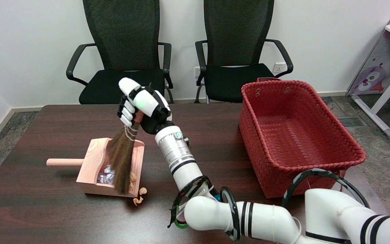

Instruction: Sweep the paper ball into the dustpan.

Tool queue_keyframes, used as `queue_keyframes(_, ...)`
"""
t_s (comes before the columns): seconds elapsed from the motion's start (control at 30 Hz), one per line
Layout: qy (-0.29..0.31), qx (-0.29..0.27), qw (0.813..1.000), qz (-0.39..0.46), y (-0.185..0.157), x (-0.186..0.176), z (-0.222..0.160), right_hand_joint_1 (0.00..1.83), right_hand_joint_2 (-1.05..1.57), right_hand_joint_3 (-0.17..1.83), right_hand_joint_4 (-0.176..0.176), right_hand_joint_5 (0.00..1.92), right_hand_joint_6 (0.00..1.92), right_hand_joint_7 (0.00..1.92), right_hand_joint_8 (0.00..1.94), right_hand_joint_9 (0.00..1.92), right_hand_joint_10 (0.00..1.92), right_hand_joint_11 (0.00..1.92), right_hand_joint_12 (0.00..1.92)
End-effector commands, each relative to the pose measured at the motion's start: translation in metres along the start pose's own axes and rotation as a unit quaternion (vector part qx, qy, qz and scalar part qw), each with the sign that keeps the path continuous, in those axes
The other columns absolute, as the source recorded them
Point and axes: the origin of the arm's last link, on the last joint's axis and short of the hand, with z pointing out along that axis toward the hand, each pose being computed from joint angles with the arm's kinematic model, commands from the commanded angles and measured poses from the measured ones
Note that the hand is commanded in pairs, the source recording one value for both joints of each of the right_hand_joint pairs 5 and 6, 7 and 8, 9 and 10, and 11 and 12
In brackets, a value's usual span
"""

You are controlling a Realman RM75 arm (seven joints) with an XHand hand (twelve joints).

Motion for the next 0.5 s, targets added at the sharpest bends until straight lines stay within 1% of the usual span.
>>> queue_keyframes(0.03,-0.059,0.045,0.978,0.195,-0.034,-0.006,0.024,0.91,1.5,1.51,0.0,1.92,1.92,1.92,1.92,1.92,1.92,1.92,1.92)
queue_keyframes(0.1,-0.067,0.062,0.977,0.191,-0.041,-0.005,0.024,0.91,1.49,1.51,-0.001,1.92,1.92,1.92,1.92,1.92,1.92,1.92,1.92)
queue_keyframes(0.2,-0.088,0.101,0.976,0.17,-0.056,-0.004,0.019,0.92,1.47,1.53,-0.001,1.92,1.92,1.92,1.92,1.92,1.92,1.92,1.92)
queue_keyframes(0.3,-0.1,0.127,0.976,0.144,-0.066,0.003,0.008,0.91,1.38,1.65,0.0,1.92,1.92,1.92,1.92,1.92,1.92,1.92,1.92)
queue_keyframes(0.4,-0.093,0.136,0.979,0.121,-0.076,0.007,-0.005,0.88,1.35,1.79,0.011,1.92,1.92,1.92,1.92,1.92,1.92,1.92,1.92)
queue_keyframes(0.5,-0.073,0.157,0.982,0.082,-0.094,0.014,-0.016,0.86,1.34,1.83,0.016,1.92,1.92,1.92,1.92,1.92,1.92,1.92,1.92)
